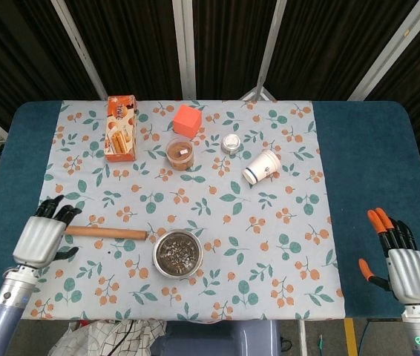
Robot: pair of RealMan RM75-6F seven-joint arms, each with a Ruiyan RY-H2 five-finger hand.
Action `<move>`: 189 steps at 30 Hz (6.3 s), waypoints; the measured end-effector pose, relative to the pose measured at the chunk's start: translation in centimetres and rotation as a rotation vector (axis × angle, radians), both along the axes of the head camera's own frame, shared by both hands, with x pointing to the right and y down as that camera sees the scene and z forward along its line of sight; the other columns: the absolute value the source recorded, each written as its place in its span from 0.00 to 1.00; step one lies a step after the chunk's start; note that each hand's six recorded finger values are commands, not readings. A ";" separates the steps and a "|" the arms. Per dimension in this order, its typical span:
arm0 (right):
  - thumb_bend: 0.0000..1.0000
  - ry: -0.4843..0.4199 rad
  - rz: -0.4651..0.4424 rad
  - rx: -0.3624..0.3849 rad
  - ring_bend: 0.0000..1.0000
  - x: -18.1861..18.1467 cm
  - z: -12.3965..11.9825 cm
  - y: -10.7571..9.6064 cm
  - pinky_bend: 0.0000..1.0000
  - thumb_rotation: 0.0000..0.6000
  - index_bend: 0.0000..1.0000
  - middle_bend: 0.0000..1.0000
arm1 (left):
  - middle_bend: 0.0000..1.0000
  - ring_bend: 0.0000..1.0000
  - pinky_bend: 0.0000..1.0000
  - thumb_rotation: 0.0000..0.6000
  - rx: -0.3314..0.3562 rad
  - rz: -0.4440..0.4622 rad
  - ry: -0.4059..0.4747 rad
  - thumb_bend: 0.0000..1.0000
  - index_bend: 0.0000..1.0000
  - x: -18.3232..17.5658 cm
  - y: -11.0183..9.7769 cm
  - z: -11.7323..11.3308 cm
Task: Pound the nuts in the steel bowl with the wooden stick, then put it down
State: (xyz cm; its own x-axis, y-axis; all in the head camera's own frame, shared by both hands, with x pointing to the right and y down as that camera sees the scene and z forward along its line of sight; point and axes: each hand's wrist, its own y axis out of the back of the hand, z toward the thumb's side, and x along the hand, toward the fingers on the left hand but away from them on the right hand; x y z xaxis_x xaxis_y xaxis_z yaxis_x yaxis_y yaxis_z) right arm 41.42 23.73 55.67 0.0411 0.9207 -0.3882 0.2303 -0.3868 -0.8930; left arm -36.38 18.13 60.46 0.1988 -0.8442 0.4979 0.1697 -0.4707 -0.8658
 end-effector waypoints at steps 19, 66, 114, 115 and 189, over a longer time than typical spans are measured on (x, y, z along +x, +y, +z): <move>0.37 -0.034 0.018 -0.009 0.00 0.2 -0.1 -0.1 0.00 1.00 0.00 0.00 | 0.40 0.28 0.35 1.00 -0.111 0.057 -0.037 0.32 0.38 9.6 0.0 7.8; 0.37 -0.034 0.027 -0.011 0.00 0.3 -0.1 -0.1 0.00 1.00 0.00 0.00 | 0.70 0.54 0.59 1.00 -0.151 0.081 -0.080 0.75 0.65 12.2 0.2 9.9; 0.37 -0.025 0.052 -0.014 0.00 0.4 0.0 -0.1 0.00 1.00 0.00 0.00 | 0.79 0.62 0.72 1.00 0.156 0.064 1.029 0.85 0.66 19.7 -2.9 -8.4; 0.37 -0.025 0.052 -0.014 0.00 0.4 0.0 -0.1 0.00 1.00 0.00 0.00 | 0.79 0.62 0.72 1.00 0.145 0.063 1.048 0.85 0.66 20.0 -2.6 -8.4; 0.37 -0.022 0.070 -0.044 0.00 0.4 0.8 -0.1 0.00 1.00 0.00 0.00 | 0.79 0.62 0.72 1.00 -0.051 -0.019 1.317 0.84 0.66 20.1 0.3 3.7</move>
